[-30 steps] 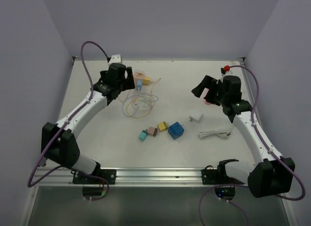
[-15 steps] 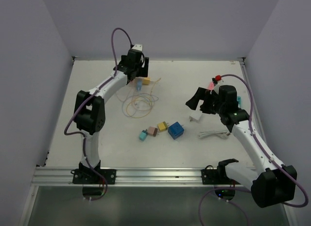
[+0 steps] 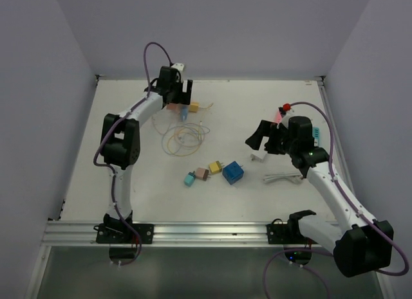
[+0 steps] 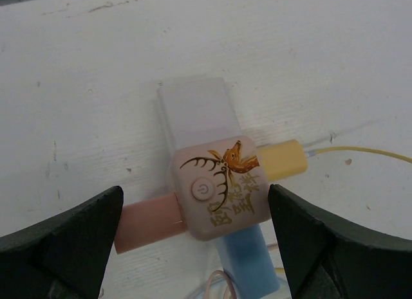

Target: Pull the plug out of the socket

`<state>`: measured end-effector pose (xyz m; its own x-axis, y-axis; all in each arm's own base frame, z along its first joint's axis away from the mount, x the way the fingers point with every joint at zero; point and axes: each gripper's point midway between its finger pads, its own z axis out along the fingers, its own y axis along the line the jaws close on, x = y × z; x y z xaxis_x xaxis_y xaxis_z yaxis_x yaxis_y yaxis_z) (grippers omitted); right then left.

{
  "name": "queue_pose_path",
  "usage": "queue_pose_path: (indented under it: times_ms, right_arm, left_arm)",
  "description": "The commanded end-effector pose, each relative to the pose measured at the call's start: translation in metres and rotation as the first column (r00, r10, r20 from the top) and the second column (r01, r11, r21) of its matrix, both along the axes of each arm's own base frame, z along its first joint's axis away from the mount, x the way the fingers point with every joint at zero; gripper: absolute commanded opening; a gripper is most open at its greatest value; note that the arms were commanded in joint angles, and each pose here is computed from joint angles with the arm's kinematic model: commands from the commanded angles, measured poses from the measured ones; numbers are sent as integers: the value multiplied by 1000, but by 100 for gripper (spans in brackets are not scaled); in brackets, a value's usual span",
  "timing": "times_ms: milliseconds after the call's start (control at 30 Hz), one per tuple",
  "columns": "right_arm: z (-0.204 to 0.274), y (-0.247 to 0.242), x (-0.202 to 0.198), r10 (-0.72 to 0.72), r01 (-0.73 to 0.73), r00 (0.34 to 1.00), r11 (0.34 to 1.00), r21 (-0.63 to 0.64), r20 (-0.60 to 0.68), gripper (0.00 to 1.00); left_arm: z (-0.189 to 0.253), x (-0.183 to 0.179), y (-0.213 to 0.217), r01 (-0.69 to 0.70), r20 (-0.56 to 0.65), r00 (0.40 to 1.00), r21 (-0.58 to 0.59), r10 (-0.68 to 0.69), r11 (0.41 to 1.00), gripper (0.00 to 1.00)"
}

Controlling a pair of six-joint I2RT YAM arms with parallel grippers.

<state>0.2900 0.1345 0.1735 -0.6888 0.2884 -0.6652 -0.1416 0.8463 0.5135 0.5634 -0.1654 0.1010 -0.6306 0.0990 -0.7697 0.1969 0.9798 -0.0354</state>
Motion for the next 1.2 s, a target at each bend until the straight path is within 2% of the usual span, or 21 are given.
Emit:
queue_pose_path:
  times_ms: [0,300,500,667,867,1067,1167]
  right_arm:
    - [9,5,-4,38,-39,999,999,11,36,98]
    - [11,7,-7,44,-45,998,999,22,33,98]
    - [10,7,-11,44,-45,998,999,26,34,98]
    - [8,5,-14,44,-44,999,999,24,29,98]
    - [8,4,-17,44,-45,999,999,21,30,98]
    - [7,3,-19,45,-46,999,999,16,28,98]
    - [6,3,-21,47,-47,999,999,16,22,98]
  left_arm:
    - [2,-10,-17,99,1,995,-42,-99,994,98]
    - [-4,-59,-41,166,-87,979,-176,-183,970,92]
    - [10,-92,-67,173,-89,977,-179,-192,968,91]
    - [15,-110,-65,64,-133,987,-194,-91,979,91]
    - [28,-132,-61,22,-150,987,-213,-55,977,92]
    - [53,-117,-42,9,-60,998,-112,-15,994,95]
    - [44,-110,-41,62,-80,995,-44,-65,997,95]
